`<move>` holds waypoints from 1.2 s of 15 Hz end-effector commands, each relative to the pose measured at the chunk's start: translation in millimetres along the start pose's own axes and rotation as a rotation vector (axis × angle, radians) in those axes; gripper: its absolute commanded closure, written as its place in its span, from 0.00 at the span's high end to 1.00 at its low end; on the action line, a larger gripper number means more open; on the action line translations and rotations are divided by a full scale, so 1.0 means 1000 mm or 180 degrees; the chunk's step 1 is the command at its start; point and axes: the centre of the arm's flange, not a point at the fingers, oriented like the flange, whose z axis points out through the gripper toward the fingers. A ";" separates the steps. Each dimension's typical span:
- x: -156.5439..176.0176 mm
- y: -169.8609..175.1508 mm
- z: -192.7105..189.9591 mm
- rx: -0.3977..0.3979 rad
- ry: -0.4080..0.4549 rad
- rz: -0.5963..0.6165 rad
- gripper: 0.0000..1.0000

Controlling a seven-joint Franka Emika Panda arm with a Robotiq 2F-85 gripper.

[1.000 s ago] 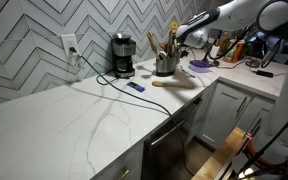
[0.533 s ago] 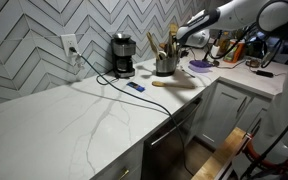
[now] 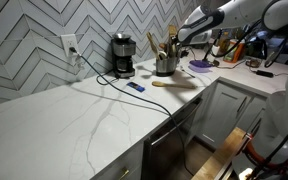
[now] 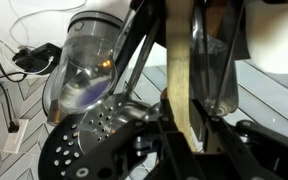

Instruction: Put the wooden spoon into the metal bucket

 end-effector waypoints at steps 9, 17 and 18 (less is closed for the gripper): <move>0.003 -0.008 -0.049 0.0190 -0.0291 -0.0199 0.73; 0.025 -0.003 -0.104 0.0483 -0.0698 -0.0207 1.00; 0.024 -0.001 -0.111 0.0477 -0.0860 -0.0253 1.00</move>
